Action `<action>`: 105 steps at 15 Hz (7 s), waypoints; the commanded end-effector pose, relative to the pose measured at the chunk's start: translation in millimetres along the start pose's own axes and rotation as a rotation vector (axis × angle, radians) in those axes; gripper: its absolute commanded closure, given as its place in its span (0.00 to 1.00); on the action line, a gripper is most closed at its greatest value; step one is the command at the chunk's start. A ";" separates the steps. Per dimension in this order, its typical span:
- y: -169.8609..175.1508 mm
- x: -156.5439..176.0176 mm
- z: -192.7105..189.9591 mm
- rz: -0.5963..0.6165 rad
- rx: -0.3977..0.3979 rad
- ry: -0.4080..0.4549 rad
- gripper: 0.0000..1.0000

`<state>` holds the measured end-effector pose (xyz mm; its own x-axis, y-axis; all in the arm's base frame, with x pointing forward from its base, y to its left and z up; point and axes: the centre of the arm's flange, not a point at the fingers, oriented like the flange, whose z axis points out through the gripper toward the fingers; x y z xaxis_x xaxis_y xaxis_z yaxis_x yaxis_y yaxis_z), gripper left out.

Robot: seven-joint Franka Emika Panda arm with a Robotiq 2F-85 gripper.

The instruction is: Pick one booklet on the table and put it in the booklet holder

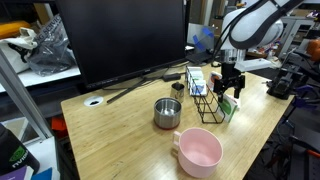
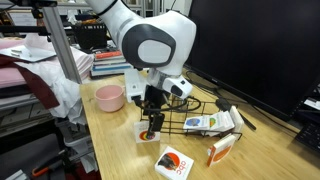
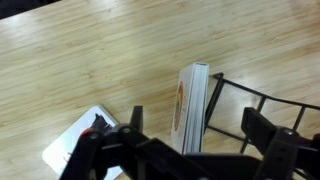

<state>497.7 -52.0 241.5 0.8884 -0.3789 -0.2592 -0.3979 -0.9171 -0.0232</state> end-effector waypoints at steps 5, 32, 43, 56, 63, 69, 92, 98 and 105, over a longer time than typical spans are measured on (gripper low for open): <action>6.8 -2.3 13.5 0.017 0.012 0.017 0.00; 26.4 -29.0 -19.1 0.134 -0.005 0.033 0.96; 8.9 -31.9 -121.2 -0.111 -0.143 0.142 0.96; 9.3 31.9 -177.6 -0.711 -0.440 0.032 0.96; 6.4 31.9 -170.1 -0.737 -0.426 0.049 0.85; -22.2 29.6 -160.7 -0.797 -0.432 0.053 0.96; -78.6 44.9 -99.5 -0.972 -0.441 -0.010 0.96; -87.7 70.8 -85.9 -1.004 -0.430 0.019 0.96; -88.5 88.3 -67.2 -1.029 -0.416 -0.018 0.96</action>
<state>618.6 -7.3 290.1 0.7628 0.5677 -0.3097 0.6222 -0.7747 0.1125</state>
